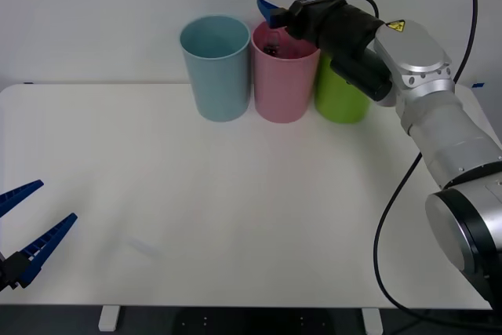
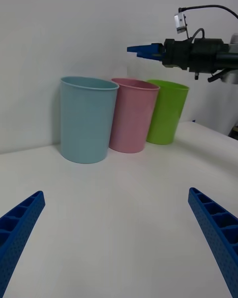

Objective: Grasp the object on the table and drop it into the matching bin: aluminum can to the light blue bin, PET bottle to the pink bin.

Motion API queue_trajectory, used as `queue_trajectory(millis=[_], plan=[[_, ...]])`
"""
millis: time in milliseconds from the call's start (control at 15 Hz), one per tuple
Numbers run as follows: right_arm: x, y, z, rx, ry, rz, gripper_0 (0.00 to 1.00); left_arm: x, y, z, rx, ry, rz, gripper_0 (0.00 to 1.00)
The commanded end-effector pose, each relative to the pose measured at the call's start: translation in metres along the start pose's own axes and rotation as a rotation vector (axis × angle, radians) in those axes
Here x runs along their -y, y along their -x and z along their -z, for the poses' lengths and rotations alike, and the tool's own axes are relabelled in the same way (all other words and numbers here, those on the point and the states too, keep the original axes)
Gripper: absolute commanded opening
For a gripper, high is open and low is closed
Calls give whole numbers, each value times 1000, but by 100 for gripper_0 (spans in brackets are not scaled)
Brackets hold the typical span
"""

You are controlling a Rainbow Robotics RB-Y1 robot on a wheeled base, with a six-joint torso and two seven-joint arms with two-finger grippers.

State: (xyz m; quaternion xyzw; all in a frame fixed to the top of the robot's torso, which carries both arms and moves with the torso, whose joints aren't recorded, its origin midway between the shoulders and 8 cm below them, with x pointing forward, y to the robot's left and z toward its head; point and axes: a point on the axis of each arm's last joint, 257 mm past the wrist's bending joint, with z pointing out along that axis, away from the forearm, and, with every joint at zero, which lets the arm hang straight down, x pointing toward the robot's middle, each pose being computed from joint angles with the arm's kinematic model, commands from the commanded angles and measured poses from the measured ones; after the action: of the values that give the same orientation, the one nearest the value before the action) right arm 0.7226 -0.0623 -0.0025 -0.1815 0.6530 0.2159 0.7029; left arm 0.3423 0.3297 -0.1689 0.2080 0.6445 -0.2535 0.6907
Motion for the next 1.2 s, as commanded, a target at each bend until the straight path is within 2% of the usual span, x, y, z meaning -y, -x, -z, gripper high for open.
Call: queue_trajectory(millis=[67, 400, 733, 1200], plan=[[3, -2, 5, 5, 6, -6, 100, 0, 0, 0, 0, 0, 0, 100], [5, 0, 35, 46, 45, -11, 100, 0, 0, 0, 0, 0, 0, 100], [16, -11, 92, 71, 58, 26, 100, 0, 0, 0, 0, 0, 0, 100], [30, -35, 181, 53, 49, 51, 100, 0, 0, 0, 0, 0, 0, 100]])
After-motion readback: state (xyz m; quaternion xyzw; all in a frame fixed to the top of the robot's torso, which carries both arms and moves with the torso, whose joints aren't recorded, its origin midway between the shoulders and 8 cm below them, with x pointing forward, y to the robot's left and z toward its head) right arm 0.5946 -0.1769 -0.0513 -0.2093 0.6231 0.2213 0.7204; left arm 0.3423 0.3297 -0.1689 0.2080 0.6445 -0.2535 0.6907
